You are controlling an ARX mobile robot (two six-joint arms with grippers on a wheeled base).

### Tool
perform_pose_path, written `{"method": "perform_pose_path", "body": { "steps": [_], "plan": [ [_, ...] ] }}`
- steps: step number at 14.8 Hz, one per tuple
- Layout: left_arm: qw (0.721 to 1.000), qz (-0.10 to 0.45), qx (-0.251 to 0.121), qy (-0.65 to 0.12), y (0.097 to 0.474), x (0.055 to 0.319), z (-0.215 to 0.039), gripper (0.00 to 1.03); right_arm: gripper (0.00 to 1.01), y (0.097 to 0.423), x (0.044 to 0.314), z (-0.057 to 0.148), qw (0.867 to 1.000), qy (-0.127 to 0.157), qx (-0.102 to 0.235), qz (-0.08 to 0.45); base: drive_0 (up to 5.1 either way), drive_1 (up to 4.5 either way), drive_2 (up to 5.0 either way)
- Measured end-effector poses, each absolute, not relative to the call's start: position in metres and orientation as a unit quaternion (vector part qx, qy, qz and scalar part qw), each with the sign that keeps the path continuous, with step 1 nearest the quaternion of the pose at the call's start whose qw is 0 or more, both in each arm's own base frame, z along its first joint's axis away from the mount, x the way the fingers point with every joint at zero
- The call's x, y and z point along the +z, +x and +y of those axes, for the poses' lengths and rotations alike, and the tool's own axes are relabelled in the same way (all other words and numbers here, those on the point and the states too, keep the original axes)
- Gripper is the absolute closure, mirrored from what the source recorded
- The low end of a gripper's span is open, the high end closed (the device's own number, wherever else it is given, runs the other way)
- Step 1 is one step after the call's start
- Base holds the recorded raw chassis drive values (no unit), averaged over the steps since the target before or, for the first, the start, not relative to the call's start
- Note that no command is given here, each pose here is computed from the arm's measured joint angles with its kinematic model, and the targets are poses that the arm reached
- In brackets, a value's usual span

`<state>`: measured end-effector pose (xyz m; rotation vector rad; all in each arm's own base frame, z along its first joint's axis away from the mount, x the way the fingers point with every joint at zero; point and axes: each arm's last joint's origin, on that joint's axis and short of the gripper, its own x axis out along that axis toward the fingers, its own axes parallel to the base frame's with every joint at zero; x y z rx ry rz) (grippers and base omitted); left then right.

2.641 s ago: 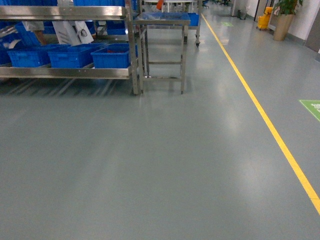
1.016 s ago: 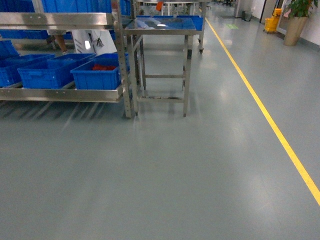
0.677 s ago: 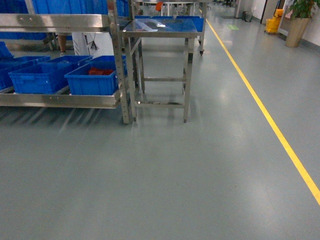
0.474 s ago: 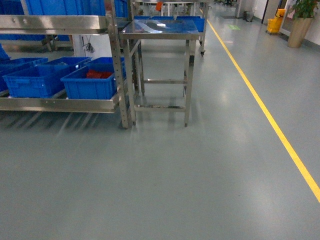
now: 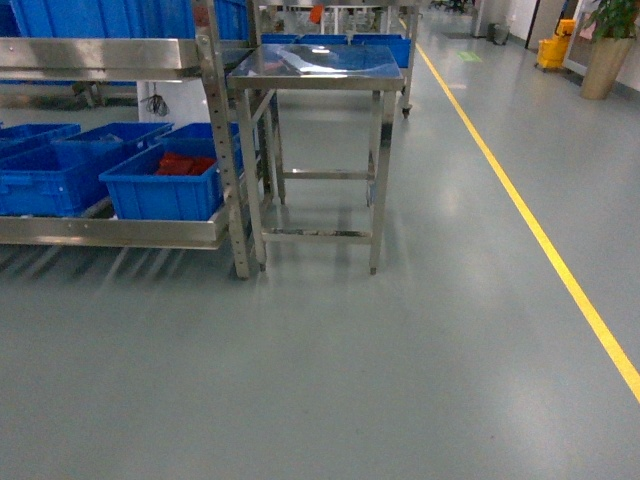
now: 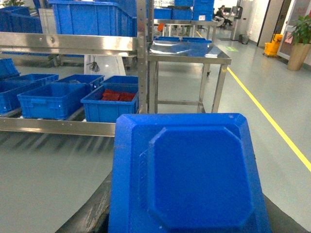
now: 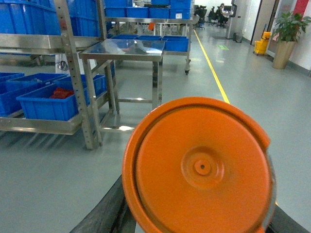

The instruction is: Sort blue parts and orange caps into right shelf containers

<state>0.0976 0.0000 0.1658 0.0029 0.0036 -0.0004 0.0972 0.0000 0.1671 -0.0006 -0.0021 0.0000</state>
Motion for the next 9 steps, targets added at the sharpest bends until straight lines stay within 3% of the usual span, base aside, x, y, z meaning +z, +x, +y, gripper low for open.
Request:
{"method": "perform_pose_path", "body": {
  "steps": [9],
  "plan": [
    [1.000,0.002,0.000,0.001,0.0976,0.1657,0.0000,0.59,0.59,0.0972,0.1671,0.0000,1.000,0.000,0.000,-0.001,0.1,4.39,-4.2]
  ]
}}
